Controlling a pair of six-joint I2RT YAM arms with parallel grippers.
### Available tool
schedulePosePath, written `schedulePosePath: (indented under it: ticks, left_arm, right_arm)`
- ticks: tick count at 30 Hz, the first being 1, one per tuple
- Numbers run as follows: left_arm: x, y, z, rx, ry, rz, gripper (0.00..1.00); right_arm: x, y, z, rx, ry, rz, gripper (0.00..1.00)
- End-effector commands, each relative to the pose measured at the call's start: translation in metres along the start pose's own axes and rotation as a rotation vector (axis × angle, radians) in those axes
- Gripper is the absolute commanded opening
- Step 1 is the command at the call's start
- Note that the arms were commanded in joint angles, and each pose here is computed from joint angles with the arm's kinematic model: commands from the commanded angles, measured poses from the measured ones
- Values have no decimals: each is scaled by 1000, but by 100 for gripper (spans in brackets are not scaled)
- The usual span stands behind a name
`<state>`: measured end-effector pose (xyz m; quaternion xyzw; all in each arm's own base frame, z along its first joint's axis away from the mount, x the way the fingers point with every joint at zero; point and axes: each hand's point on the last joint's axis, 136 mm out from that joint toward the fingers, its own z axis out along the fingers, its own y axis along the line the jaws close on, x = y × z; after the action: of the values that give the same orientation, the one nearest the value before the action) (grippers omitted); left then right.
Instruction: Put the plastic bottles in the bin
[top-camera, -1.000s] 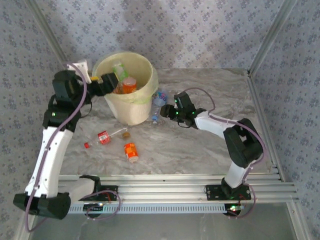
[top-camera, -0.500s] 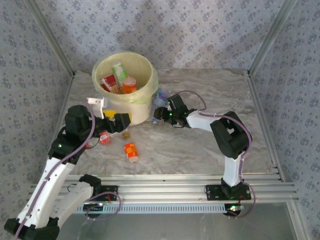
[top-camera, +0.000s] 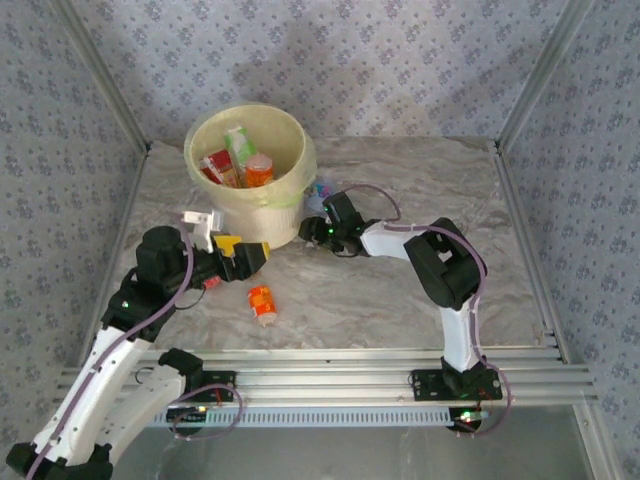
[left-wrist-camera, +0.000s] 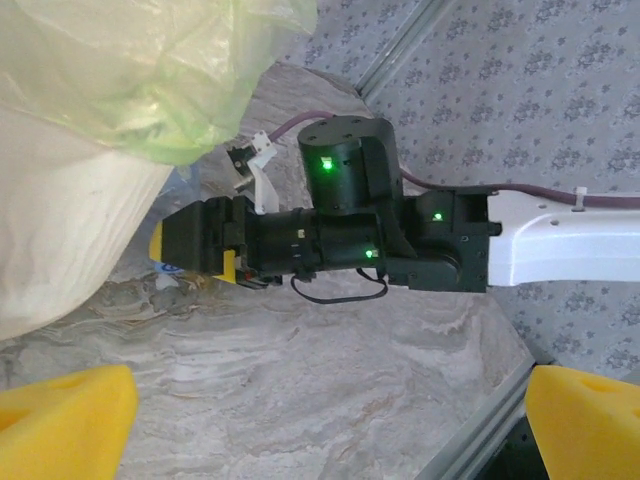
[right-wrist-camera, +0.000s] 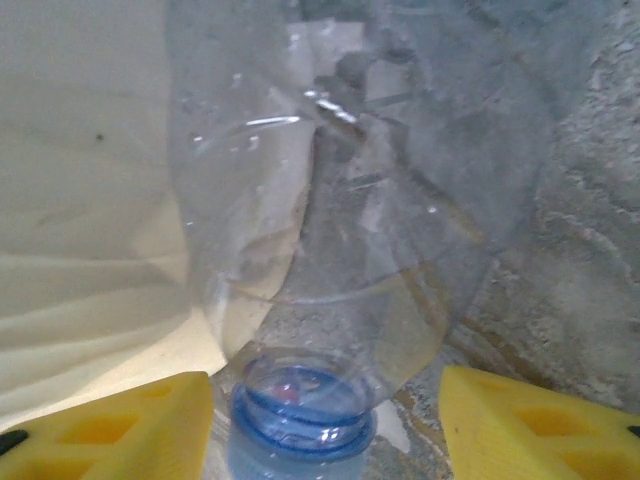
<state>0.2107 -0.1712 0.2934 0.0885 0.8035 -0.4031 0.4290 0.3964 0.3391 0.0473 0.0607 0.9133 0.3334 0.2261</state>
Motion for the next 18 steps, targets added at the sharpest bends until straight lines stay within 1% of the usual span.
schedulePosePath:
  ticks: [1, 5, 6, 10, 15, 18]
  left_arm:
    - [-4, -8, -1, 28, -30, -3, 100]
    - [3, -8, 3, 24, -17, -8, 100]
    - [4, -8, 4, 23, -15, -9, 100]
    - [10, -10, 10, 30, -4, -14, 100]
    - [14, -12, 17, 34, 13, -11, 100]
    - [17, -15, 23, 46, 26, -18, 100]
  right_arm:
    - [-6, -5, 4, 30, -38, 39, 59]
    - [-10, -4, -1, 35, -56, 38, 54]
    - [-2, -17, -1, 61, -42, 43, 52]
    - [-5, -19, -5, 47, -45, 33, 44]
    - [-7, -20, -15, 54, -52, -15, 35]
    - [-9, -20, -26, 54, -57, -50, 31]
